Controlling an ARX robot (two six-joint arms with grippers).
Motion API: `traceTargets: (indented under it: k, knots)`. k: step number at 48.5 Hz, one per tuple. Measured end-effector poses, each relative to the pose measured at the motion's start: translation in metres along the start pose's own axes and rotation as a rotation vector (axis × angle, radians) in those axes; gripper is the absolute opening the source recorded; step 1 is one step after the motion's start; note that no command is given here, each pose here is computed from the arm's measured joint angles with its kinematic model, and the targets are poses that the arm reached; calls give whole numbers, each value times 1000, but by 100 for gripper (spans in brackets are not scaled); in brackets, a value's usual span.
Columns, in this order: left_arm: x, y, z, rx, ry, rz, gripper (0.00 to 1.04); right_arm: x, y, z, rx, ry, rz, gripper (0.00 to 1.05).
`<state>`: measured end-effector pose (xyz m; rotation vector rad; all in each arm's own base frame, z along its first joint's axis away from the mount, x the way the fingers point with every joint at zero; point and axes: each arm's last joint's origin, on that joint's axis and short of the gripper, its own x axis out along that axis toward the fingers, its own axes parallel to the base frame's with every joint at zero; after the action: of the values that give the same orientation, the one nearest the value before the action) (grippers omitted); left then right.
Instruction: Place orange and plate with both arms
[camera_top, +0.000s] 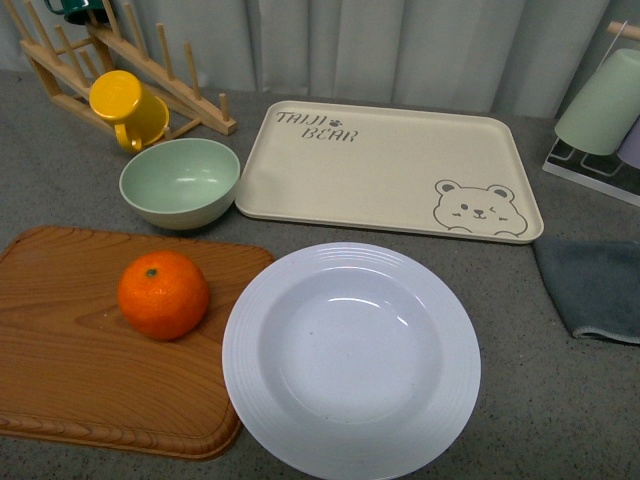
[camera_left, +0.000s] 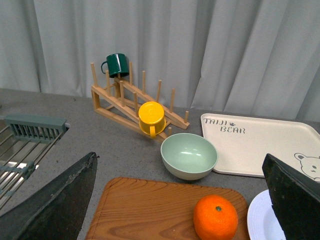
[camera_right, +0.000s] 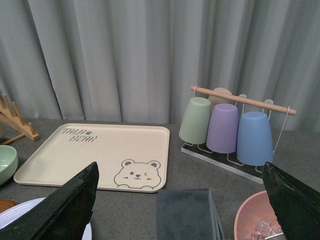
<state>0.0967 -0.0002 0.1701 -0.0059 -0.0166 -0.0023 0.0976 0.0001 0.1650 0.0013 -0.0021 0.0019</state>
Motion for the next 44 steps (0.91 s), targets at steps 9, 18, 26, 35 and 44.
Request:
traceTargets:
  k: [9, 18, 26, 35, 44]
  knots:
    - [0, 0, 0, 0, 0, 0, 98, 0, 0, 0, 0, 0, 0, 96]
    - [0, 0, 0, 0, 0, 0, 98, 0, 0, 0, 0, 0, 0, 96]
    - [0, 0, 0, 0, 0, 0, 98, 0, 0, 0, 0, 0, 0, 96]
    - [2, 1, -4, -47, 48, 240, 98, 0, 0, 0, 0, 0, 0, 96]
    - [15, 9, -14, -104, 157, 357, 98, 0, 0, 0, 0, 0, 1, 96]
